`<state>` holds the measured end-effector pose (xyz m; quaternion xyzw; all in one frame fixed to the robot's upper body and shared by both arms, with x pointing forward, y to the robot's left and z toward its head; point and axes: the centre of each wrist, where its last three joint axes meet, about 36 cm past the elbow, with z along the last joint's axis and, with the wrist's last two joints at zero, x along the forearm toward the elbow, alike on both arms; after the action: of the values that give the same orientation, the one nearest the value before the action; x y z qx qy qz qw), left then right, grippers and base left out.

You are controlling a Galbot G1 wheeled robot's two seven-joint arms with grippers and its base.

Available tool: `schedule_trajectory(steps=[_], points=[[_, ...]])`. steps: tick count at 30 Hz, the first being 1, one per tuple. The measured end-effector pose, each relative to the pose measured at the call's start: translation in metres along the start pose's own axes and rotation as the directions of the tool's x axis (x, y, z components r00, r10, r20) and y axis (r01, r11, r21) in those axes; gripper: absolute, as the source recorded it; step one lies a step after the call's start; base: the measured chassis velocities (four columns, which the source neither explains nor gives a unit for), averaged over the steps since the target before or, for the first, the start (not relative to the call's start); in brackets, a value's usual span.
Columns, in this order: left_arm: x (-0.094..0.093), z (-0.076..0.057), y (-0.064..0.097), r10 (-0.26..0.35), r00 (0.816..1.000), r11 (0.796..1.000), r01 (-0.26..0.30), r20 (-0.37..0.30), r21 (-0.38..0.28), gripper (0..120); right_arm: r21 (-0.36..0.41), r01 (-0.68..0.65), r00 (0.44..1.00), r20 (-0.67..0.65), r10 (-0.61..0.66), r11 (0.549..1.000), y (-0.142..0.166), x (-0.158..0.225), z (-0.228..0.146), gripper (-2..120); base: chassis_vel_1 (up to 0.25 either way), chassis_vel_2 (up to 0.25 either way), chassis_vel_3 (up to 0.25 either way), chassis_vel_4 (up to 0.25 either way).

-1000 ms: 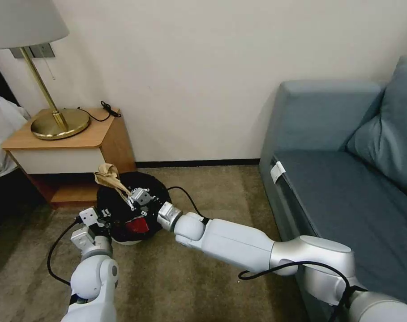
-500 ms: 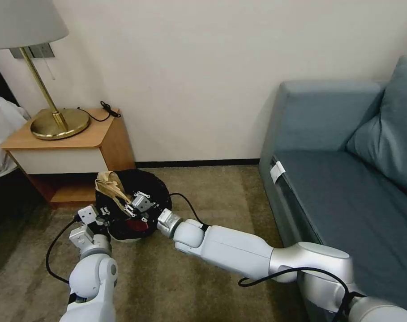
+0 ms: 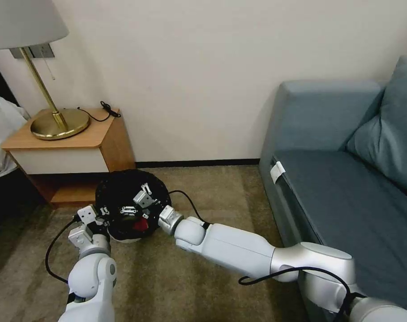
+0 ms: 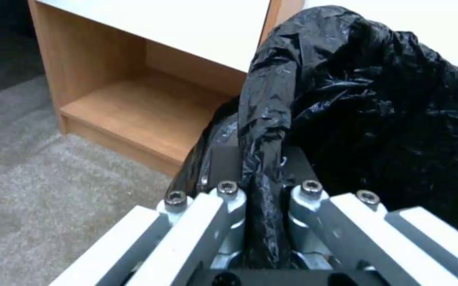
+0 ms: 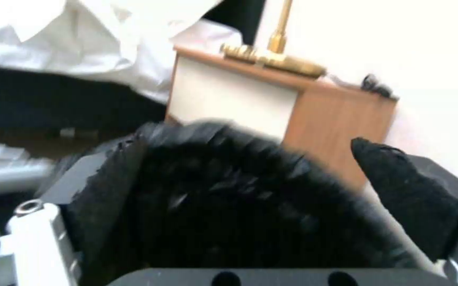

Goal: Pick up the trash bin, then pick up the garbage on the floor and place it into the trash bin.

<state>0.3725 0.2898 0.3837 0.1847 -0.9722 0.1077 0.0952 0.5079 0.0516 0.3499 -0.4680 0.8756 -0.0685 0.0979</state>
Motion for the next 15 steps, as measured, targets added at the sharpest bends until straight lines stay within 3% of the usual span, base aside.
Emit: schedule_trajectory(steps=[8,15], points=[[-0.002,-0.002,0.002,0.013,1.000,1.000,-0.013,0.000,0.005,4,-0.005,-0.108,0.992,0.063,0.108,0.994,-0.039,-0.010,-0.034,100,0.000,0.000,0.000,0.000],[0.001,0.000,0.011,-0.005,1.000,1.000,0.005,-0.014,0.007,4,-0.115,-0.341,0.931,0.096,0.352,0.933,-0.081,0.011,-0.064,100,0.000,0.000,0.000,0.000]])
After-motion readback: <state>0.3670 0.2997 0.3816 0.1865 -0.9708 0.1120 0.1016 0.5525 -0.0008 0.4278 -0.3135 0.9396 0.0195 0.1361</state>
